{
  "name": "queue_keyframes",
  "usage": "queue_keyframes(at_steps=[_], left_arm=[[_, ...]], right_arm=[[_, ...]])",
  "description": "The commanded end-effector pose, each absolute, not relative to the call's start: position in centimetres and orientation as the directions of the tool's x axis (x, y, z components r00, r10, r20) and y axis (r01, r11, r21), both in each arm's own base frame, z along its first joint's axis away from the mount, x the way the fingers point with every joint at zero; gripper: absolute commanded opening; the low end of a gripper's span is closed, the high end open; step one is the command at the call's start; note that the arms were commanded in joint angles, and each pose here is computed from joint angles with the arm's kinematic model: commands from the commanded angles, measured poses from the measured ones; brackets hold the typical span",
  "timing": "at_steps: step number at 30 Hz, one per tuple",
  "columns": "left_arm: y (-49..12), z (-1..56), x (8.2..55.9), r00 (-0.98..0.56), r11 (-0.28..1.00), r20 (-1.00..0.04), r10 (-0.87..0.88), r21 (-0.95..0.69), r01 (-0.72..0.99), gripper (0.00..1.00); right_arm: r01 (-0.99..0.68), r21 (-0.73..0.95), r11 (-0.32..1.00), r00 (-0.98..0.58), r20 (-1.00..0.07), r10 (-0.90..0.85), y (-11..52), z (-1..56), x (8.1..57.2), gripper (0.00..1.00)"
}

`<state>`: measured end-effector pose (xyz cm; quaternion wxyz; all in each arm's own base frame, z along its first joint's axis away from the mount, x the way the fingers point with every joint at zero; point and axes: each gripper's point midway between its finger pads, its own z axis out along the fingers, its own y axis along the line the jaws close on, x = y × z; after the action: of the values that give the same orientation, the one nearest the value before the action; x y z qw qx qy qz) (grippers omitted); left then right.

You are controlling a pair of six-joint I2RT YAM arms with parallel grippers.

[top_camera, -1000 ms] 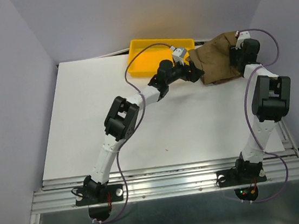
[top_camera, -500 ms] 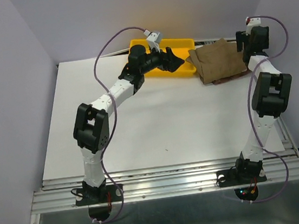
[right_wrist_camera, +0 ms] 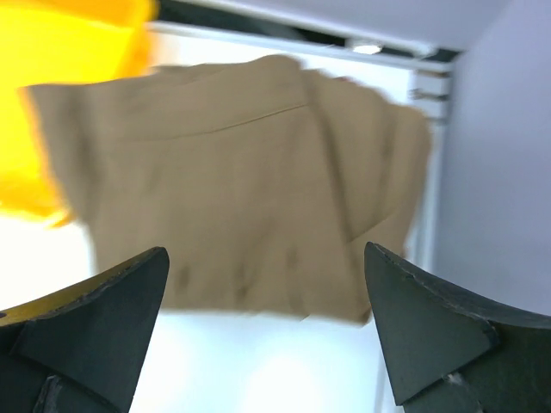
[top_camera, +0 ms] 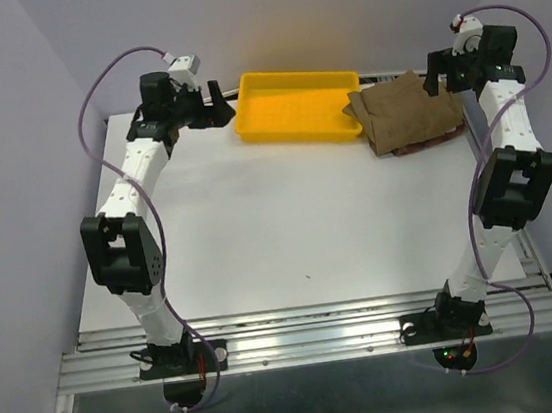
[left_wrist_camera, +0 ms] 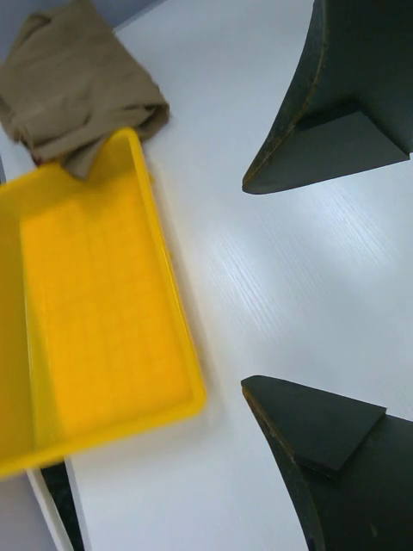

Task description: Fold and stack the skirts

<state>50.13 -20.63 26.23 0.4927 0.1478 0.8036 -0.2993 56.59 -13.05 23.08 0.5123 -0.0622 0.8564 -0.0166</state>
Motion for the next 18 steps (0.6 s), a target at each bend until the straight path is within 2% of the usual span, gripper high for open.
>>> queue_keyframes(at_steps=[1,2,4,5,8,9,13,18], left_arm=[[-14.9,29.6,47.8,-0.418,0.845,-0.907,0.045,-0.189,0.500,0.99],[-13.9,28.2,47.3,-0.430,0.857,-0.900,0.074,-0.163,0.489,0.99],[-12.1,28.5,46.1,-0.414,0.885,-0.905,0.098,-0.111,0.452,0.99],[-11.6,27.7,44.9,-0.416,0.887,-0.900,0.128,-0.084,0.455,0.99],[-10.6,25.5,42.0,-0.428,0.889,-0.887,0.173,-0.046,0.455,0.99],[-10.3,25.2,41.5,-0.421,0.894,-0.889,0.179,-0.031,0.446,0.99],[-9.3,20.8,38.2,-0.482,0.895,-0.845,0.230,-0.011,0.447,0.99],[-8.7,19.1,35.3,-0.479,0.888,-0.837,0.265,0.019,0.458,0.99]], right_arm=[[-0.258,0.137,0.956,-0.523,-0.852,-0.019,-6.3,26.9,50.0,1.00],[-0.265,0.188,0.946,-0.576,-0.818,0.001,-5.0,24.8,48.6,1.00],[-0.300,0.201,0.933,-0.574,-0.818,-0.009,-2.7,25.2,46.5,1.00],[-0.304,0.241,0.922,-0.622,-0.783,-0.001,-1.2,22.6,45.1,1.00],[-0.326,0.277,0.904,-0.628,-0.778,0.012,1.6,21.7,42.2,1.00],[-0.333,0.310,0.891,-0.666,-0.746,0.011,3.6,19.8,40.0,1.00],[-0.365,0.321,0.874,-0.690,-0.724,-0.023,7.1,16.5,36.0,1.00],[-0.353,0.358,0.864,-0.724,-0.690,-0.010,8.2,13.5,32.6,1.00]])
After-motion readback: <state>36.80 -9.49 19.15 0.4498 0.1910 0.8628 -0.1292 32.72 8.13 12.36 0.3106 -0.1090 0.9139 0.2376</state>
